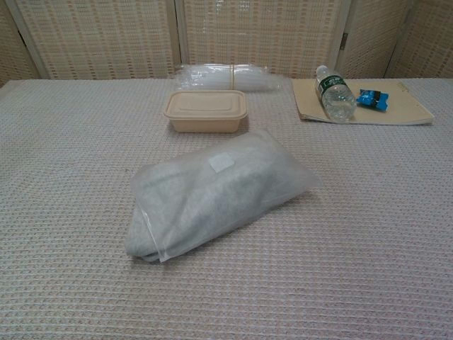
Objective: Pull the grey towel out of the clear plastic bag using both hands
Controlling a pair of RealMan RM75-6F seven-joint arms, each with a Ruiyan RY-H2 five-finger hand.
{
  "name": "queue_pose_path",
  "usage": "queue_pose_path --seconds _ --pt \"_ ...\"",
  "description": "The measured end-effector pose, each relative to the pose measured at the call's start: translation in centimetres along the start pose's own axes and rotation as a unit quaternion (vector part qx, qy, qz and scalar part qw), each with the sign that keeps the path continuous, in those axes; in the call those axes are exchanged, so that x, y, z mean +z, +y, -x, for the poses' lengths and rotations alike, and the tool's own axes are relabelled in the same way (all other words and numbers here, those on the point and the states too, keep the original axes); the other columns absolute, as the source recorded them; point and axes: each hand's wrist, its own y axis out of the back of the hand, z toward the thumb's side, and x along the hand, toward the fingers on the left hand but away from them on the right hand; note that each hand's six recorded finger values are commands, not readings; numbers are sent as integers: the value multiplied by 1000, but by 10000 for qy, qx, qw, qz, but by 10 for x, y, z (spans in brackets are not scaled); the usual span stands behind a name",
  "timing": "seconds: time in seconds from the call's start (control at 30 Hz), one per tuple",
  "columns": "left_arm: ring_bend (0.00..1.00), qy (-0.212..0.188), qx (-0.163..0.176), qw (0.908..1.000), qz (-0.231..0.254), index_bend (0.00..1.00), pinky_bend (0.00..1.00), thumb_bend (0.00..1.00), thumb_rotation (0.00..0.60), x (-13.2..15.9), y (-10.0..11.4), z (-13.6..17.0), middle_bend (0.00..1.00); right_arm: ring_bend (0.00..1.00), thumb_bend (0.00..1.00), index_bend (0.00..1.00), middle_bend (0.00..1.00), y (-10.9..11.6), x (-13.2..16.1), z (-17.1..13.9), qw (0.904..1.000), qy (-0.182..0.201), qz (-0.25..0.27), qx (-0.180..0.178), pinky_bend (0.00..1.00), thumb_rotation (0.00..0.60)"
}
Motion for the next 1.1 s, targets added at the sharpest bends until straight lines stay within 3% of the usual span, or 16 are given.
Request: queue_pose_path --seconds 0.13,0.23,0.43,0.57,0.7,0.87,1.1 --pt "0 -72 -19 10000 19 186 51 168 600 3 -1 0 0 0 154 0 0 -2 0 1 10000 14 -16 95 0 600" --pt "0 -258 1 9996 127 246 35 167 600 10 -2 1 5 0 155 0 0 -4 1 2 9999 79 0 150 0 600" --pt "0 -949 -68 9922 808 408 15 177 600 37 -14 9 37 0 154 0 0 -7 8 0 9994 257 9 229 0 600" --pt "0 -1410 -166 9797 1414 461 6 187 600 62 -36 15 43 0 154 0 0 -10 12 1 9991 323 -34 277 0 600" --pt "0 -1647 -283 9712 1698 487 3 188 600 83 -61 16 45 0 155 0 0 -13 14 1 9988 367 -127 303 0 600" --pt "0 -1736 -442 9656 1887 495 3 210 600 106 -88 9 47 0 154 0 0 -15 19 -1 9984 440 -202 295 0 600" --pt "0 -1905 -298 9639 1838 504 2 235 600 132 -108 -2 50 0 155 0 0 -20 20 0 9977 454 -223 441 0 600"
